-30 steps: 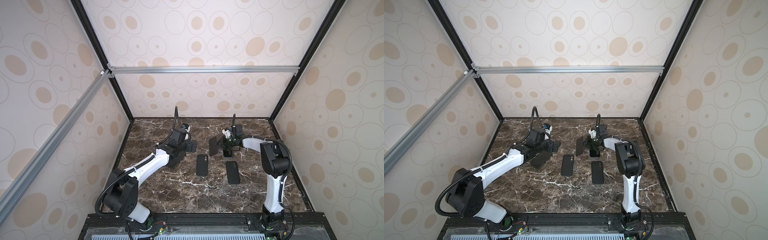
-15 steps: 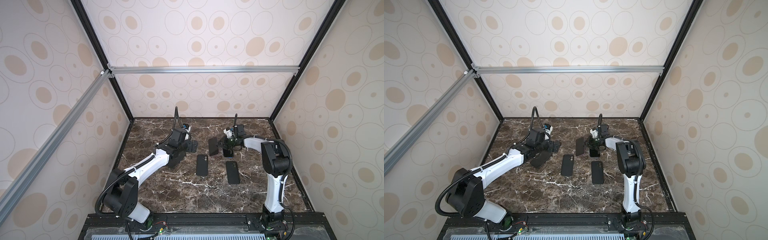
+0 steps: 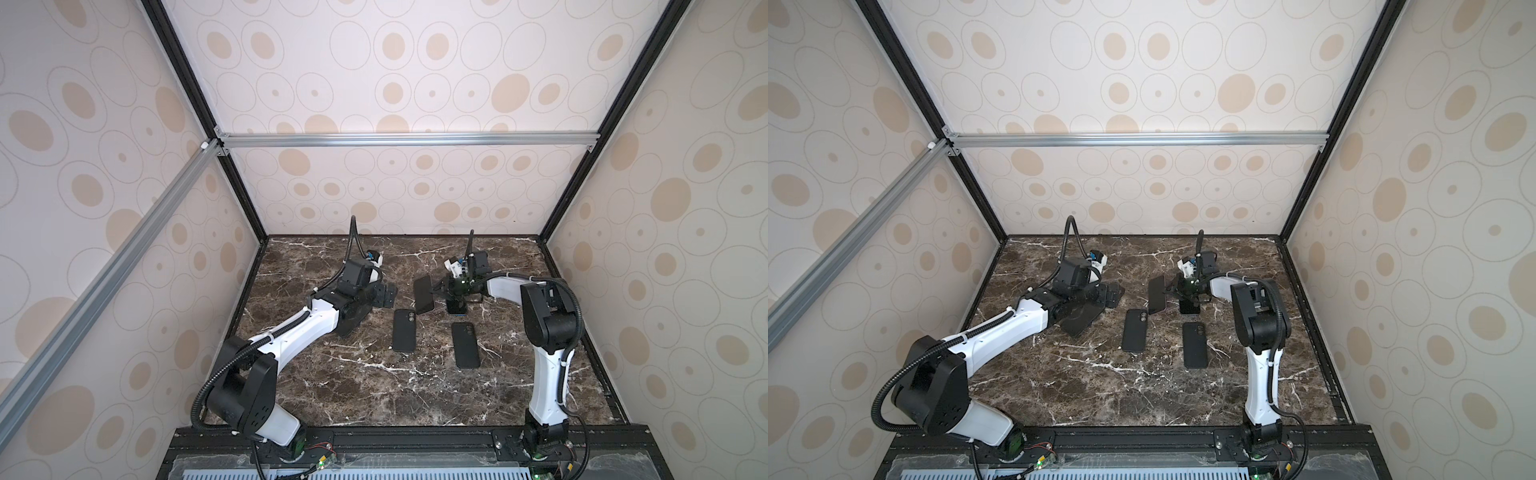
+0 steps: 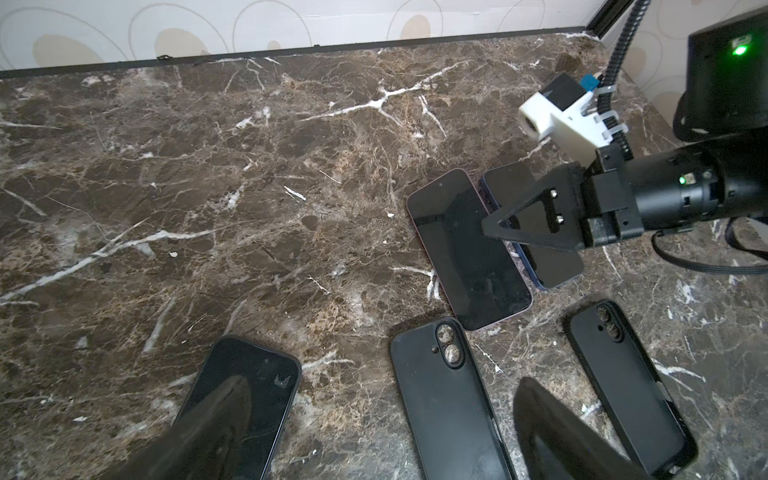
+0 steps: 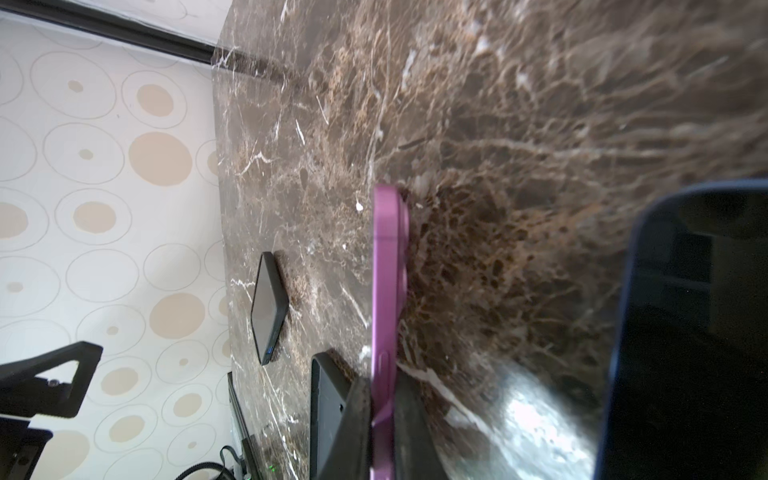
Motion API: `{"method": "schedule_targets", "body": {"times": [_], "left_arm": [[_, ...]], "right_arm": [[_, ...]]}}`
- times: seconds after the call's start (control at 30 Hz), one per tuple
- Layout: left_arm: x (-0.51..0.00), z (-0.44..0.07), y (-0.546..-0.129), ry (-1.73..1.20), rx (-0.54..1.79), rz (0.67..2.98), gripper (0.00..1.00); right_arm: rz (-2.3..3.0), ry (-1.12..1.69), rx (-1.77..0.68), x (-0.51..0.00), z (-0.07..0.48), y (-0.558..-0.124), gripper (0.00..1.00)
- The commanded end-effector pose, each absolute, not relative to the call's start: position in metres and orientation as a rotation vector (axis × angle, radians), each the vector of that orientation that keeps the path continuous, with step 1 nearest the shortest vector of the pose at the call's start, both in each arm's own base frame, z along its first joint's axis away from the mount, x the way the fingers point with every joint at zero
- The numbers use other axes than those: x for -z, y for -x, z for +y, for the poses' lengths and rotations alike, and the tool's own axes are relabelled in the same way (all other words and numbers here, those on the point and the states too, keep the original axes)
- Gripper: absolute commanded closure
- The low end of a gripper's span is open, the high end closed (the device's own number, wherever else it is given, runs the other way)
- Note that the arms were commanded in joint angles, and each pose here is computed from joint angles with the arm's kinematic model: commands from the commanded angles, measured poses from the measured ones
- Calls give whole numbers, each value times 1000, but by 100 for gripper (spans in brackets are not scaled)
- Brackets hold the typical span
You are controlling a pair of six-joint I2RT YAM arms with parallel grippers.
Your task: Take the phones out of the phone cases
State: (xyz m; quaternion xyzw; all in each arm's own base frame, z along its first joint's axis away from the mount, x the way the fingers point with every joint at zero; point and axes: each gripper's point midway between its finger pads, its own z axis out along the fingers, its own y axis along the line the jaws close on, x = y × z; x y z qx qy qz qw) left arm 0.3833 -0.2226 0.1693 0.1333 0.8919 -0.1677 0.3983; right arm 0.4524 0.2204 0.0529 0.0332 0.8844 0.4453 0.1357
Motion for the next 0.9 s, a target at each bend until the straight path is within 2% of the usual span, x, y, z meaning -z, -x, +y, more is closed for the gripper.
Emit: {"method": "schedule_targets", "body": {"times": [0.0, 0.17, 0.23, 0.57, 0.87], "left_arm": [[-170, -227, -385, -334, 452, 2253, 1], [-167, -229, -384, -337, 457, 2258, 1], [-167, -229, -384, -334, 460, 2259, 1], [-151, -226, -377, -254, 481, 2296, 1], [-137, -227, -357, -189, 531, 2297, 1]], "right_arm": [[2575, -103, -1313, -49, 217, -443, 91], [2581, -109, -1262, -47, 211, -442, 90], [2587, -110, -1239, -45, 209, -443, 83], [2593, -105, -1165, -48, 201, -449, 70], [2550, -54, -884, -83, 183, -436, 67]]}}
